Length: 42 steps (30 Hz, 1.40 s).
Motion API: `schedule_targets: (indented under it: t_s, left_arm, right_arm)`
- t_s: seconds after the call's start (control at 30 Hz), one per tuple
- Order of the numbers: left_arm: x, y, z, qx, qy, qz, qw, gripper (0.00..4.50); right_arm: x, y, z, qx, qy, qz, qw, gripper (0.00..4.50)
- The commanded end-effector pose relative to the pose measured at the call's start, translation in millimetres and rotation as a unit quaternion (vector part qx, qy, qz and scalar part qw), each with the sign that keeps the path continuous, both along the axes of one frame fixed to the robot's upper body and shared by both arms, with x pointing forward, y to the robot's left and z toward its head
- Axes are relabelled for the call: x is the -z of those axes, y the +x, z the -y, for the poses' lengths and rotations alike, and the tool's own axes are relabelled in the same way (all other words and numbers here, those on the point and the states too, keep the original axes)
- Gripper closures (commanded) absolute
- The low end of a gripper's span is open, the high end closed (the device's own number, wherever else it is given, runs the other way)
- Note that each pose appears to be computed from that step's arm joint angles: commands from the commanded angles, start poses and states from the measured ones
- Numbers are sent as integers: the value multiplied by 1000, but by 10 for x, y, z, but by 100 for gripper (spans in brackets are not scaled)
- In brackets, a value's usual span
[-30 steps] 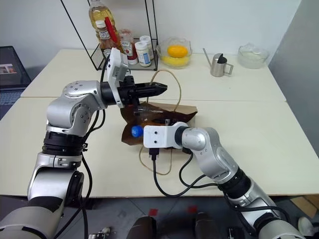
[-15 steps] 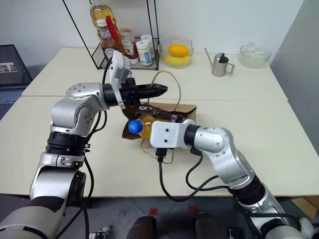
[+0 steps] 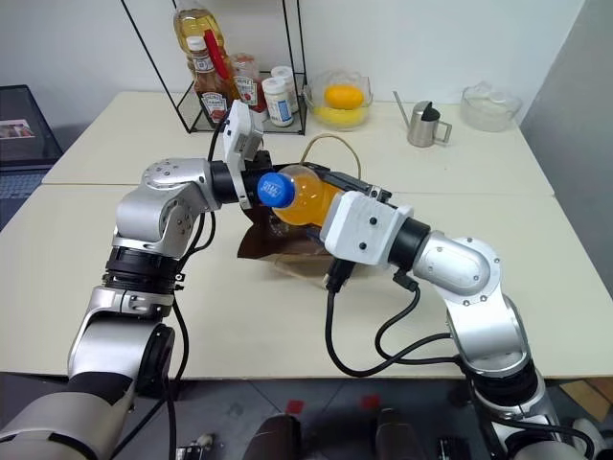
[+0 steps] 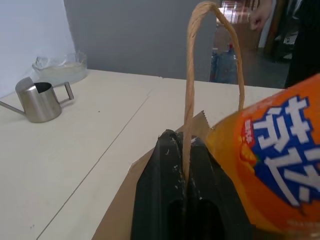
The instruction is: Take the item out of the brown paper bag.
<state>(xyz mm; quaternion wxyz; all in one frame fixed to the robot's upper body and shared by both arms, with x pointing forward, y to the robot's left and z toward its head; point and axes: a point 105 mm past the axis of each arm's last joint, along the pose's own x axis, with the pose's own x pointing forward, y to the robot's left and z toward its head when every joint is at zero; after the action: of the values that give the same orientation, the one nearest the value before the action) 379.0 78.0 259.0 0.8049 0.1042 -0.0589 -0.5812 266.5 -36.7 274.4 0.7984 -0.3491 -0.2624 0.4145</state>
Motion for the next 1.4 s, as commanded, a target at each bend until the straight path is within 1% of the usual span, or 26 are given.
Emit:
schedule_targets:
  t_s: [0.03, 0.13, 0.23, 0.33, 0.43, 0.6, 0.73, 0.83, 0.93, 1.03, 1.13, 1.2, 1.37, 1.4]
  left_arm:
    - [-94, 13, 49, 9, 2, 24, 1000, 450]
    - [-57, 72, 59, 6, 4, 24, 1000, 450]
    - [-34, 110, 73, 5, 6, 26, 1000, 450]
    - [-27, 135, 91, 6, 6, 28, 1000, 450]
    - [-34, 147, 103, 8, 4, 31, 999, 450]
    - [-76, 146, 110, 11, -3, 36, 999, 450]
    - [-132, 128, 98, 12, -6, 42, 999, 450]
    - [-196, 98, 71, 13, -8, 48, 999, 450]
    - [-225, 74, 58, 13, -9, 51, 999, 450]
    - [-255, 32, 41, 13, -9, 55, 998, 450]
    - [-263, 9, 28, 12, -9, 56, 998, 450]
    - [-261, 2, 26, 10, -9, 56, 998, 450]
    - [-251, -11, 13, 7, -9, 56, 998, 450]
    - [-248, -14, 10, 6, -9, 56, 998, 450]
  right_arm:
    - [-299, -179, 77, 0, 32, 59, 998, 208]
    - [-420, -263, 186, 16, 45, 76, 996, 208]
    - [-475, -308, 259, 31, 46, 86, 995, 208]
    - [-454, -333, 361, 51, 31, 88, 994, 208]
    - [-353, -295, 565, 95, 0, 81, 992, 208]
    - [-51, -125, 1012, 183, -86, 58, 978, 208]
    - [333, 26, 1273, 217, -176, 28, 960, 208]
    - [761, 205, 1521, 245, -279, -4, 928, 208]
    - [979, 312, 1658, 253, -331, -10, 909, 208]
    - [1287, 456, 1778, 258, -392, -31, 883, 208]
    - [1442, 558, 1794, 262, -406, -45, 874, 208]
    - [1503, 612, 1784, 268, -399, -61, 875, 208]
    - [1583, 637, 1762, 270, -397, -83, 874, 208]
    - [1573, 638, 1755, 271, -392, -83, 875, 173]
